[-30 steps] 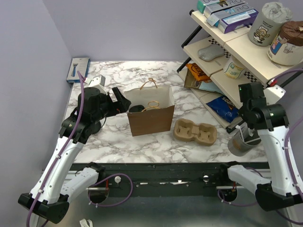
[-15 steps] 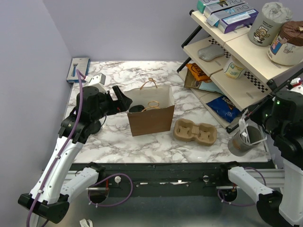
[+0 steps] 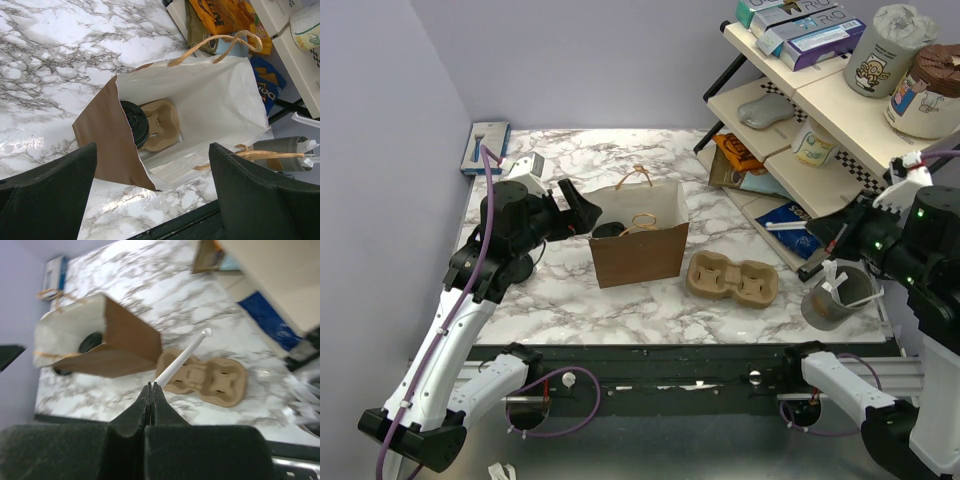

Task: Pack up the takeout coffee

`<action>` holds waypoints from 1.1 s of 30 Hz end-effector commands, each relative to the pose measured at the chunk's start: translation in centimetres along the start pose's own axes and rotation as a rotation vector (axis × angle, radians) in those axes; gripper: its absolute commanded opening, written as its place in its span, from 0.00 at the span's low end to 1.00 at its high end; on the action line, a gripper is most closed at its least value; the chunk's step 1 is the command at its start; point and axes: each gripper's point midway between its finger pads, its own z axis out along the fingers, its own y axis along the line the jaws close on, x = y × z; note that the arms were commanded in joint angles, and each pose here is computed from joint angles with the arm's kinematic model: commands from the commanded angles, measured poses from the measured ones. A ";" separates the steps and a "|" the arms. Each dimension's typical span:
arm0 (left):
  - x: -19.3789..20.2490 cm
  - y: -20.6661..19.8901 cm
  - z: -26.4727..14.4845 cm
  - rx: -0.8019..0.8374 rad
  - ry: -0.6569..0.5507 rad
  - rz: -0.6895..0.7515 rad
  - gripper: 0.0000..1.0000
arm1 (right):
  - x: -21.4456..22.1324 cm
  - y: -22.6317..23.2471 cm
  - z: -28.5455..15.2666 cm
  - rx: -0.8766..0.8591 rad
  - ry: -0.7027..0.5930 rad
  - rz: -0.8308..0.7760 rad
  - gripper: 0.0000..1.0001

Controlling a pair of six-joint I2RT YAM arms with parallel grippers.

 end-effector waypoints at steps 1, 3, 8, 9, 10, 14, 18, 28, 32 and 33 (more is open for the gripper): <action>-0.8 -0.7 -0.1 0.030 -0.022 0.005 0.99 | 0.6 8.7 0.1 -0.515 0.108 -0.063 0.01; -0.9 -0.7 -0.2 0.027 -0.023 0.008 0.99 | 0.5 10.7 0.8 -0.634 0.166 -0.050 0.01; -0.6 -0.2 0.1 0.010 -0.018 0.002 0.99 | -1.4 13.5 1.8 -0.759 0.156 -0.093 0.01; -0.6 -0.2 0.2 0.010 -0.018 -0.001 0.99 | -1.6 13.9 2.7 -0.757 0.160 -0.094 0.01; -0.5 0.0 0.3 0.003 -0.017 -0.004 0.99 | -2.1 14.4 2.9 -0.770 0.138 -0.108 0.01; -0.6 0.0 0.3 0.000 -0.021 -0.005 0.99 | -1.6 17.0 4.4 -0.797 0.184 -0.158 0.01; -0.7 0.3 0.2 -0.009 -0.029 -0.008 0.99 | -2.8 16.0 6.2 -0.634 0.166 -0.173 0.01; -0.7 0.4 0.0 -0.012 -0.035 -0.016 0.99 | -1.8 15.5 7.4 -0.583 0.214 -0.195 0.01; -0.5 0.6 0.1 -0.020 -0.031 -0.020 0.99 | 0.2 14.5 9.6 -0.475 0.286 -0.233 0.01; -0.4 0.7 0.2 -0.025 -0.029 -0.024 0.99 | 0.4 14.2 10.0 -0.451 0.292 -0.240 0.01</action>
